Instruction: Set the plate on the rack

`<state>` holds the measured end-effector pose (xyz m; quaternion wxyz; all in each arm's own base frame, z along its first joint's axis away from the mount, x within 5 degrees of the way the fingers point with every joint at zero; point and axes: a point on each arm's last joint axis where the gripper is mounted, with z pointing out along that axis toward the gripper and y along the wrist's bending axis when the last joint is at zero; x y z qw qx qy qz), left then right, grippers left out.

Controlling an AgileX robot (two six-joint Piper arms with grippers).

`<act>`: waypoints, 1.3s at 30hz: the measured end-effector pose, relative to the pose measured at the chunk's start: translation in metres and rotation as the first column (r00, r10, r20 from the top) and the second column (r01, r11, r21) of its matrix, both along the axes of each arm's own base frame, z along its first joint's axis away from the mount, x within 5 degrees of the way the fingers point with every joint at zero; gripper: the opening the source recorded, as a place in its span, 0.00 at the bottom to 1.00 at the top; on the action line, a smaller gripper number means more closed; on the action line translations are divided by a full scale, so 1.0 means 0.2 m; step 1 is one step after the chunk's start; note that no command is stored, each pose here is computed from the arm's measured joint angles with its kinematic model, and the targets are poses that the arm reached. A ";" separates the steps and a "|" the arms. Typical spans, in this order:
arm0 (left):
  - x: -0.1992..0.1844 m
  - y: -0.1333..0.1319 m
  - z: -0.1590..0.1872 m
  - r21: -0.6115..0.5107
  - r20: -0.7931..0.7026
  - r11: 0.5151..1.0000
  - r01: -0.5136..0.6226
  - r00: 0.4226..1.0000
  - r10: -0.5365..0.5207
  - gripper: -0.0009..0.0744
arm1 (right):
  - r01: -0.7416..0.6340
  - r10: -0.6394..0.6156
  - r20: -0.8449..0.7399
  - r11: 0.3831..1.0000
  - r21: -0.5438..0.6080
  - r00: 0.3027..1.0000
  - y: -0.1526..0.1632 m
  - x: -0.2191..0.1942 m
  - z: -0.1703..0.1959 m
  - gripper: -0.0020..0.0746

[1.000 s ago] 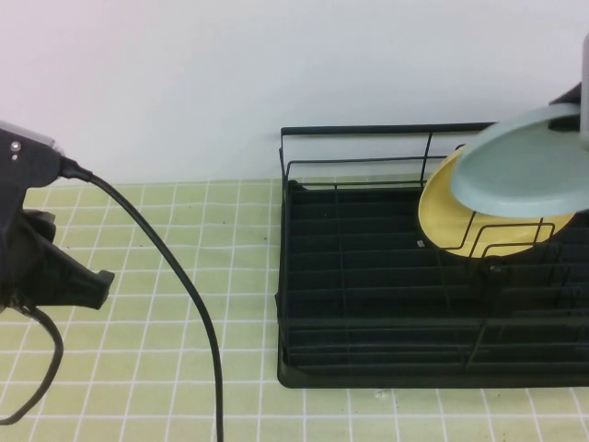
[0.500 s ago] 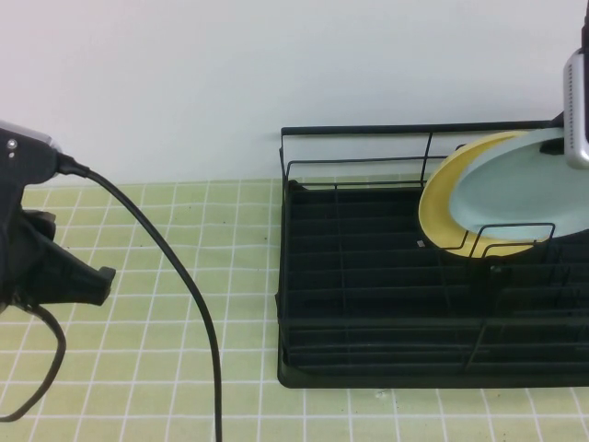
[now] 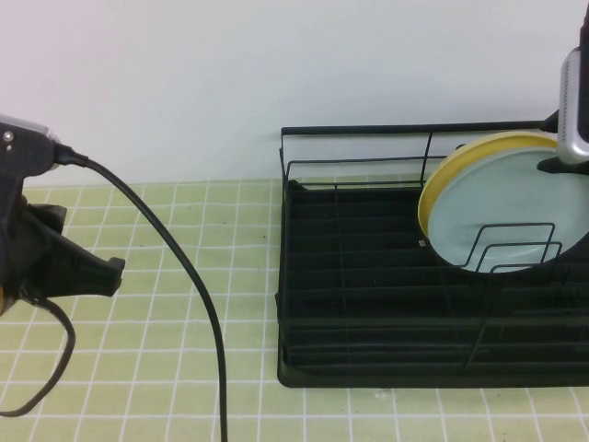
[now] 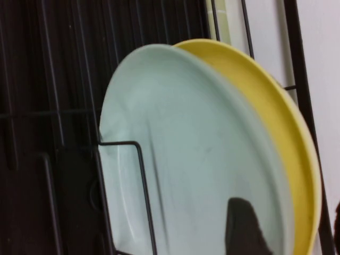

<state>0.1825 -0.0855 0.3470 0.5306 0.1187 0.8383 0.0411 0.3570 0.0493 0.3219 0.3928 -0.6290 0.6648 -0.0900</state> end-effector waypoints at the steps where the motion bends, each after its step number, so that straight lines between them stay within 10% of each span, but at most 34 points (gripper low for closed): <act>1: 0.00 0.00 0.00 0.000 0.000 1.000 0.000 1.000 0.000 0.01 | 0.001 -0.001 0.002 1.000 0.001 1.000 0.00 0.00 0.00 0.50; 22: -0.09 -0.03 0.08 -0.144 0.169 0.967 0.211 0.968 -0.186 0.01 | 0.049 -0.094 0.185 0.971 0.235 0.978 0.03 -0.14 0.31 0.49; 31: -0.28 0.08 0.15 -0.096 0.381 0.936 0.338 0.882 -0.279 0.01 | -0.003 -0.286 0.298 0.716 0.698 0.911 0.04 -0.42 0.74 0.32; 36: -0.41 0.13 0.11 -0.070 0.477 0.902 0.426 0.808 -0.345 0.01 | -0.093 -0.313 0.344 0.605 0.791 0.885 0.03 -0.65 0.92 0.03; 39: -0.48 0.15 0.08 -0.066 0.524 0.872 0.485 0.761 -0.383 0.01 | -0.107 -0.321 0.323 0.542 0.834 0.891 0.02 -0.77 0.97 0.03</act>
